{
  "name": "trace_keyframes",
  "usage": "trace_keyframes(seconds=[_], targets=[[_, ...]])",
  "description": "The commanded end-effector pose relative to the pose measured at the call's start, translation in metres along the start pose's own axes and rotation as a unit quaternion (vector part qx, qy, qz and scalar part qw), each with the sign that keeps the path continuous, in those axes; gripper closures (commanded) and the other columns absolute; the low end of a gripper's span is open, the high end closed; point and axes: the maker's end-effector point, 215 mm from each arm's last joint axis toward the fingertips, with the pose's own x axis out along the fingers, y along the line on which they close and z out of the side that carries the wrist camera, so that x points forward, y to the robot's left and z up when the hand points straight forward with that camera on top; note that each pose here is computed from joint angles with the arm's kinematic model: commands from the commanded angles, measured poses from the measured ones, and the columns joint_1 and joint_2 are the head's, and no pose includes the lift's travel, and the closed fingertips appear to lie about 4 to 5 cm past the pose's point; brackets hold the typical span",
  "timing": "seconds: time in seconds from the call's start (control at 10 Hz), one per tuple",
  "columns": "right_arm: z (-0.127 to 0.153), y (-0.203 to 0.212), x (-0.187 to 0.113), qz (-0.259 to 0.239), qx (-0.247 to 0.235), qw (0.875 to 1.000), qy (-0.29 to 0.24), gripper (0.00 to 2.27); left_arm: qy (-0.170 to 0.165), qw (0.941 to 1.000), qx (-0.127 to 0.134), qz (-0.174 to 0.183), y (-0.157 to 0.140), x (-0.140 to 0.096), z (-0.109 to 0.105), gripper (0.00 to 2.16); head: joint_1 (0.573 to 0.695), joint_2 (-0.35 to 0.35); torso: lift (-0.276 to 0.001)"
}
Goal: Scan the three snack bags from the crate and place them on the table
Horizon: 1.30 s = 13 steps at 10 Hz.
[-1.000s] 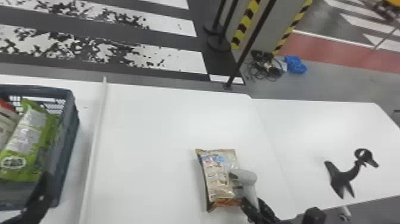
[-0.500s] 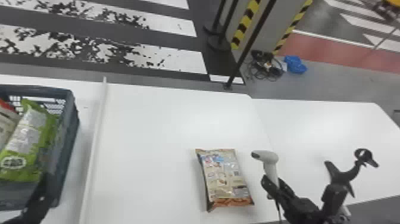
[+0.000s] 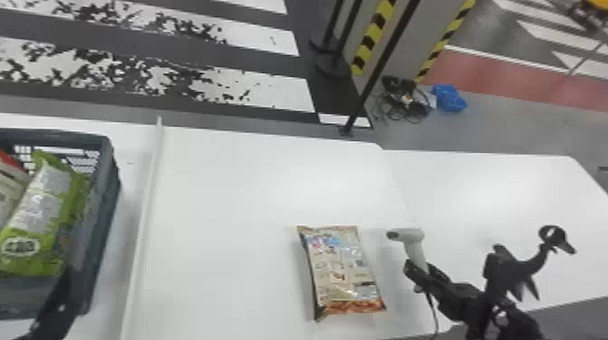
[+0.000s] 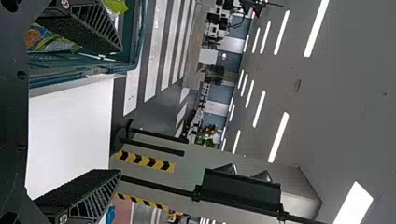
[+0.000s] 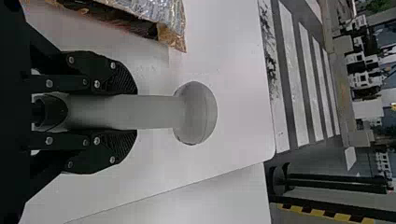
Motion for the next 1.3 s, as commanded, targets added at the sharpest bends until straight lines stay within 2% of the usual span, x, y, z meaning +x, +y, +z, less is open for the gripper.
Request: trace_keyframes(seconds=[0.0, 0.1, 0.2, 0.3, 0.4, 0.5, 0.7, 0.9, 1.1, 1.2], targets=[[-0.018, -0.004, 0.007, -0.001, 0.000, 1.000, 0.026, 2.20, -0.001, 1.0000, 0.000, -0.001, 0.000, 0.000, 0.001, 0.07, 0.695, -0.350, -0.037], [-0.022, -0.004, 0.007, -0.001, 0.000, 1.000, 0.031, 2.14, -0.001, 1.0000, 0.000, -0.002, -0.001, 0.000, 0.001, 0.07, 0.695, -0.350, -0.037], [-0.022, -0.004, 0.008, -0.001, 0.002, 1.000, 0.031, 1.97, -0.001, 1.0000, 0.001, -0.003, -0.001, 0.000, 0.001, 0.07, 0.695, -0.350, -0.037], [-0.022, -0.004, 0.008, -0.001, 0.002, 1.000, 0.031, 1.43, -0.001, 1.0000, 0.001, -0.003, -0.001, 0.000, 0.001, 0.07, 0.695, -0.350, -0.037], [-0.022, -0.004, 0.008, -0.001, 0.002, 1.000, 0.031, 0.25, -0.002, 1.0000, 0.001, -0.004, -0.002, 0.000, 0.002, 0.07, 0.695, -0.350, -0.037], [-0.022, -0.004, 0.008, -0.001, 0.003, 1.000, 0.030, 0.01, -0.004, 1.0000, 0.001, -0.003, -0.002, 0.000, 0.003, 0.07, 0.695, -0.350, -0.037], [-0.009, -0.007, 0.003, -0.005, -0.003, 1.000, 0.006, 0.03, -0.006, 1.0000, 0.003, -0.004, -0.002, -0.001, 0.005, 0.07, 0.695, -0.350, -0.037], [0.024, 0.002, -0.028, 0.009, -0.003, 0.999, -0.048, 0.04, -0.004, 1.0000, 0.001, -0.004, -0.005, -0.001, 0.003, 0.07, 0.695, -0.350, -0.037], [0.020, 0.048, -0.043, 0.103, 0.060, 0.993, 0.003, 0.05, -0.002, 1.0000, 0.003, -0.008, -0.010, 0.000, 0.001, 0.07, 0.695, -0.350, -0.037], [0.015, 0.075, -0.045, 0.155, 0.086, 0.983, 0.038, 0.05, -0.001, 0.9999, 0.007, -0.012, -0.013, 0.001, 0.000, 0.07, 0.695, -0.350, -0.037]])
